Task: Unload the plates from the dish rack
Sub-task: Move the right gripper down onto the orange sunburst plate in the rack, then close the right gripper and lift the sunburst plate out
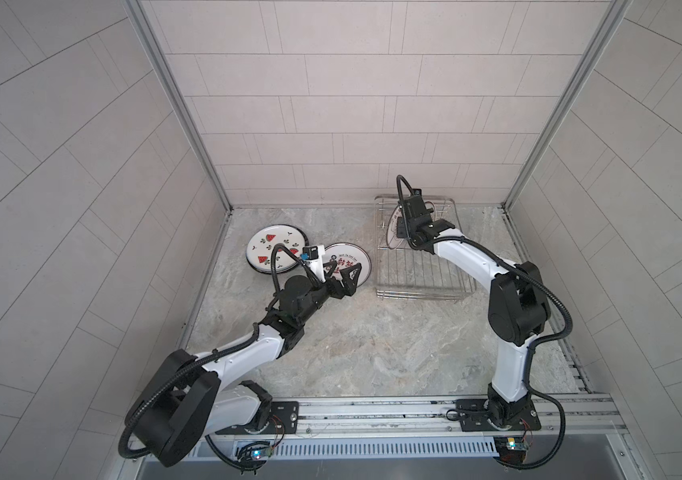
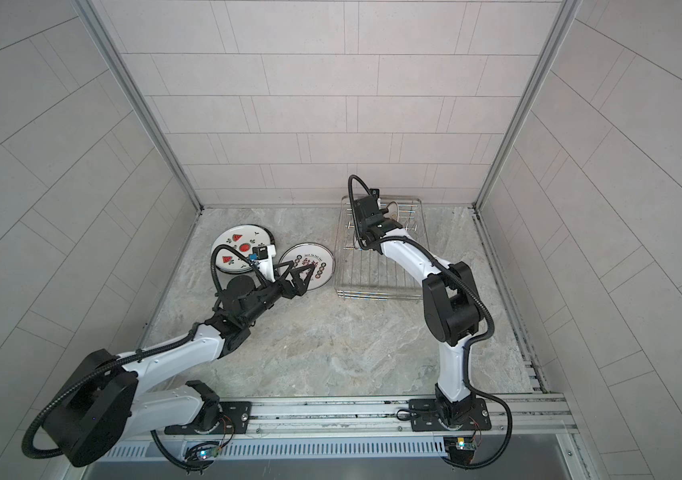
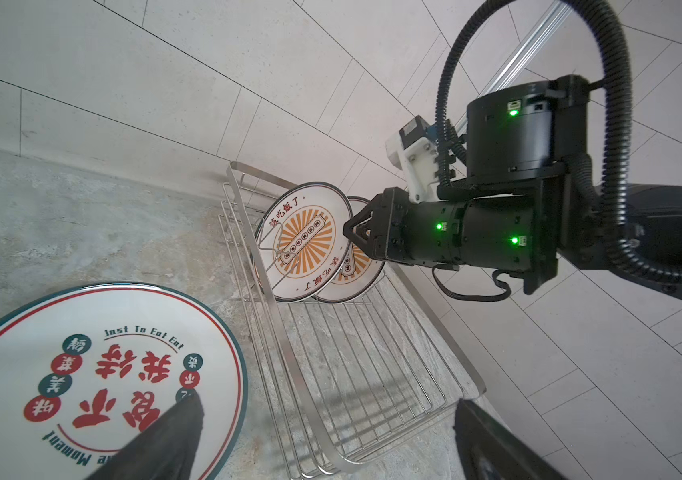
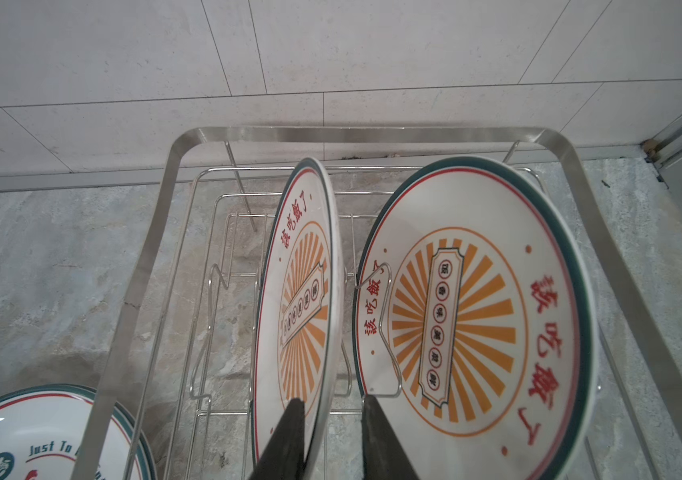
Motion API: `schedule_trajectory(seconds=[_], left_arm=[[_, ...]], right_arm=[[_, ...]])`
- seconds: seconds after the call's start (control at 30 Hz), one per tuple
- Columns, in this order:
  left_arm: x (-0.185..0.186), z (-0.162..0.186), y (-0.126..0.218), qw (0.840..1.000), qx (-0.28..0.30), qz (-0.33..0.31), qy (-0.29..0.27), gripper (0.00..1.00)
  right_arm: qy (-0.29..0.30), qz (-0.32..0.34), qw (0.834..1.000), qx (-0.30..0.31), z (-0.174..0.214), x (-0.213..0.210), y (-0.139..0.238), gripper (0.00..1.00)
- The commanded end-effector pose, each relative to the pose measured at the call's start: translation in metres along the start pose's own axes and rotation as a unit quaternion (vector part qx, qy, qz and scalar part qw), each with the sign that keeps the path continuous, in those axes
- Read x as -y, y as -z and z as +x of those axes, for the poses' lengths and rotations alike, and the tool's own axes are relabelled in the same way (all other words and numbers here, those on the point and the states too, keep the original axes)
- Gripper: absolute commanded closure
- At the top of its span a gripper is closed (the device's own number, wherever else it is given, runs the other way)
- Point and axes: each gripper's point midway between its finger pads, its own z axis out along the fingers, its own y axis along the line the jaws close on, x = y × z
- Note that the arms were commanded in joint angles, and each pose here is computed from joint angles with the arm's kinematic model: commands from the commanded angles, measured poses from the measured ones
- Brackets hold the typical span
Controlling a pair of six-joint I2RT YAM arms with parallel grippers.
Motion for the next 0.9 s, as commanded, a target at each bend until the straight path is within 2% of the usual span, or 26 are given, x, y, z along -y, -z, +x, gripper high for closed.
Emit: schedule_trajectory(seconds=[0.0, 0.17, 0.33, 0.5, 0.87], left_arm=[[0.012, -0.017, 0.001, 1.000, 0.026, 0.015, -0.001, 0.00], [0.011, -0.017, 0.004, 1.000, 0.028, 0.014, 0.001, 0.00], [0.008, -0.017, 0.007, 0.999, 0.031, 0.005, -0.002, 0.00], [0.006, -0.015, 0.007, 1.000, 0.030, 0.000, -0.002, 0.00], [0.000, -0.014, 0.010, 0.999, 0.035, -0.013, -0.002, 0.00]], right_arm=[[-0.002, 0.018, 1.000, -0.015, 0.005, 0.005, -0.010, 0.78], [-0.004, 0.030, 0.999, -0.017, 0.006, 0.004, -0.016, 0.86], [-0.003, 0.054, 0.999, 0.003, -0.002, 0.007, -0.008, 0.89], [-0.008, 0.054, 0.998, 0.033, -0.018, 0.002, 0.012, 0.95], [0.028, 0.125, 0.986, 0.105, -0.053, 0.010, 0.071, 0.97]])
